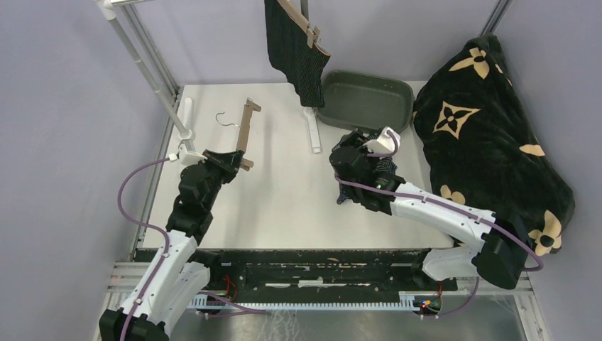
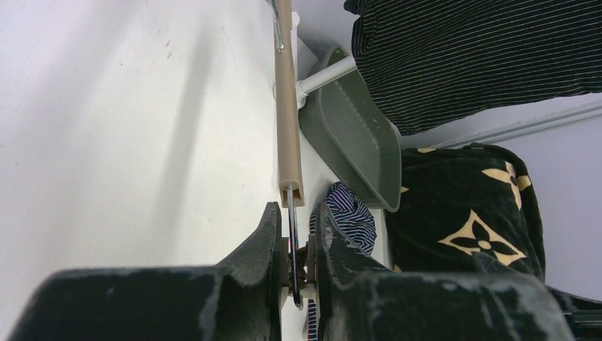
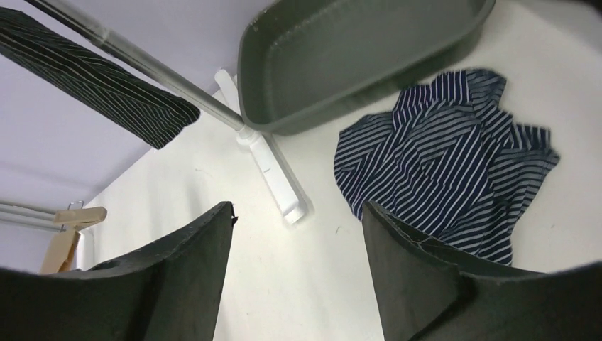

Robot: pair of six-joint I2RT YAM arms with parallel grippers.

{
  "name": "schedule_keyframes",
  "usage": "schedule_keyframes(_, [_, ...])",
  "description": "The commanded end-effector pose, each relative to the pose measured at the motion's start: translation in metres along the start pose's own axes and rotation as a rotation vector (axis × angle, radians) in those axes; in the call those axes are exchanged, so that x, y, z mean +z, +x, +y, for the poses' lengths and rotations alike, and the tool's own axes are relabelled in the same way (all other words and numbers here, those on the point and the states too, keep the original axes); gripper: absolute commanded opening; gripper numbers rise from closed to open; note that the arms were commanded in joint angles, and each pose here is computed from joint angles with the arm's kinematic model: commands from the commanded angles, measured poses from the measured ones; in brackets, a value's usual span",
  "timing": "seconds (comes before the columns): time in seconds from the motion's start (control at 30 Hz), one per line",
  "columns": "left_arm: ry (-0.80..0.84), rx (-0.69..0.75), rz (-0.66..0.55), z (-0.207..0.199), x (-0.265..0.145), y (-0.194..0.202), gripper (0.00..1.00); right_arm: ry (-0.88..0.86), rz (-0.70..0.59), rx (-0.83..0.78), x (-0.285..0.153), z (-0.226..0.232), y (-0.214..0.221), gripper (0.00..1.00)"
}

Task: Clip the underwear to the hanger
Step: Clamp the underwear onto the hanger.

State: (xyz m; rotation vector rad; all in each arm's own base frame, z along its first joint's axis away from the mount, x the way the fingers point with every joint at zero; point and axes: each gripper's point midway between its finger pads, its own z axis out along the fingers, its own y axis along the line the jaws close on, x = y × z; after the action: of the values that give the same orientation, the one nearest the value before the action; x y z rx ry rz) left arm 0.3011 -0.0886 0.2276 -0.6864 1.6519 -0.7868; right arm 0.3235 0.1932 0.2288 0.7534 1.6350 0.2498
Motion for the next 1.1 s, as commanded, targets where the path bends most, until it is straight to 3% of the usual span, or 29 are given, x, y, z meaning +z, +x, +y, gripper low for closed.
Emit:
schedule_keyframes(0.0, [0.051,0.041,-0.054,-0.013,0.001,-0.013,0.03,-0.02,-0.03,-0.28,0.003,0.016,-0.033,0.75])
schedule_keyframes(0.17, [0.055,0.036,-0.057,-0.014,0.003,-0.014,0.03,-0.121,0.249,-0.6,0.027,0.014,-0.007,0.75])
schedule_keyframes(0.4, [0.068,0.02,-0.072,-0.026,0.011,-0.022,0.03,-0.173,0.647,-0.886,0.053,-0.015,0.05,0.77])
schedule_keyframes(0.77, [0.076,-0.026,-0.082,-0.028,0.028,-0.022,0.03,-0.179,0.868,-0.879,0.083,-0.046,0.129,0.74])
schedule_keyframes(1.07, [0.044,-0.018,-0.067,-0.011,0.035,-0.011,0.03,-0.166,0.908,-0.812,0.107,-0.063,0.156,0.7])
